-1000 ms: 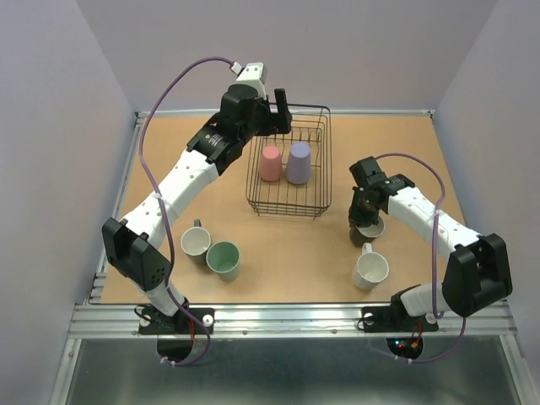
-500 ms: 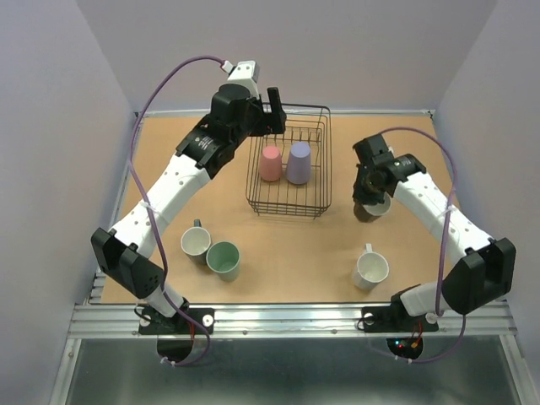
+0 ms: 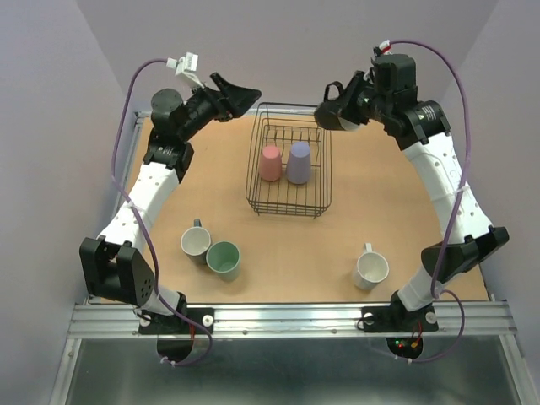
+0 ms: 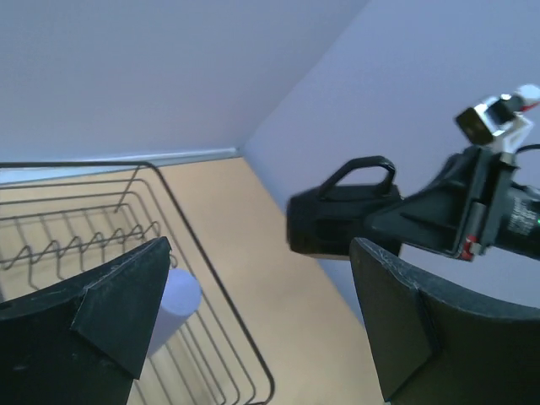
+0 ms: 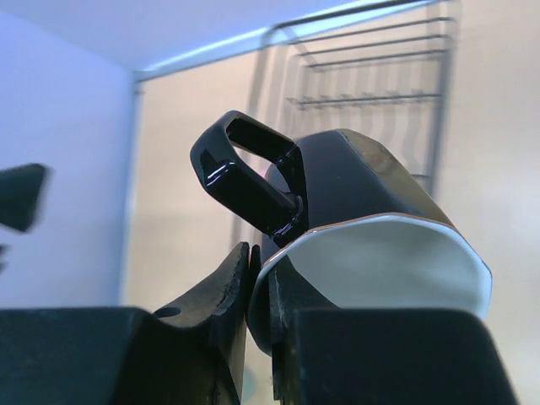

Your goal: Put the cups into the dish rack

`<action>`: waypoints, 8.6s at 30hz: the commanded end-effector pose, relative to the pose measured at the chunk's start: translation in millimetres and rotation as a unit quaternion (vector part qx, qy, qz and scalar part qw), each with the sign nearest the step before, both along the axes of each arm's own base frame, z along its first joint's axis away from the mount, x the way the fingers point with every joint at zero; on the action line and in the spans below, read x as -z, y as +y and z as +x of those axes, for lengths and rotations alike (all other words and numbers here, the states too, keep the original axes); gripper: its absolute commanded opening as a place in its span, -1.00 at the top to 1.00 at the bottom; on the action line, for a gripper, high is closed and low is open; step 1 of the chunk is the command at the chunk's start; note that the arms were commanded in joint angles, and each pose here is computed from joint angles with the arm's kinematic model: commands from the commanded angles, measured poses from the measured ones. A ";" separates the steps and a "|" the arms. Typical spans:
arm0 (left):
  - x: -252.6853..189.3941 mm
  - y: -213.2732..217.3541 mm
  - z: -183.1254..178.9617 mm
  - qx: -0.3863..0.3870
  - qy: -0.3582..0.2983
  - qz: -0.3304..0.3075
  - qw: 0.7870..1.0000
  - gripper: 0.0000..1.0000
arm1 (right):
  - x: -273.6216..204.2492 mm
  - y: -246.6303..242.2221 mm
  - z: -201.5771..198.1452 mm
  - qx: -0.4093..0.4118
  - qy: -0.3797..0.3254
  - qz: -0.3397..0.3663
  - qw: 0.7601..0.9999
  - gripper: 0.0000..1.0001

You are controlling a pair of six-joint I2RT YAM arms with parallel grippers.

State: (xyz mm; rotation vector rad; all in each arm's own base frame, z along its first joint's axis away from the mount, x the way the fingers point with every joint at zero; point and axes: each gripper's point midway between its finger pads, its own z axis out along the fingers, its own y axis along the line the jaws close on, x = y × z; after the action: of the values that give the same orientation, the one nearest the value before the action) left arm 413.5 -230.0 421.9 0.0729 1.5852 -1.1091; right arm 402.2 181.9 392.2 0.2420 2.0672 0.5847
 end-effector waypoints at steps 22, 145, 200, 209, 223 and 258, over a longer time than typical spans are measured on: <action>-58.0 10.4 -82.6 0.189 -0.176 -0.181 0.949 -0.91 | -168.3 97.6 -62.6 -0.349 -0.130 0.531 0.761 0.99; 145.5 -50.4 -26.5 -0.017 -0.110 0.263 0.958 1.00 | 84.5 1.7 -111.8 -0.162 0.077 0.348 0.920 -0.70; 288.0 -53.5 -29.7 0.008 -0.011 0.365 0.931 -0.18 | 115.1 -4.2 -113.3 -0.134 0.105 0.320 0.932 -0.74; 283.0 -51.0 -28.7 0.006 0.000 0.373 0.928 -0.97 | 121.8 -6.3 -109.8 -0.133 0.103 0.297 0.940 -0.80; 231.7 -53.7 -24.7 -0.012 -0.023 0.351 0.936 -0.97 | 127.9 -18.6 -104.8 -0.115 0.095 0.233 0.961 -0.89; 88.2 -55.2 2.2 -0.106 -0.064 0.250 0.960 -0.97 | 227.4 -57.6 -286.8 -0.023 0.457 -0.047 0.888 -0.67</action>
State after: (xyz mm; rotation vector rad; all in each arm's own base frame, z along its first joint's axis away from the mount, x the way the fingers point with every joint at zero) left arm 415.6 -281.3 314.3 0.3204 1.7188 -0.4777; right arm 132.2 129.8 174.9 0.4229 2.9643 0.4754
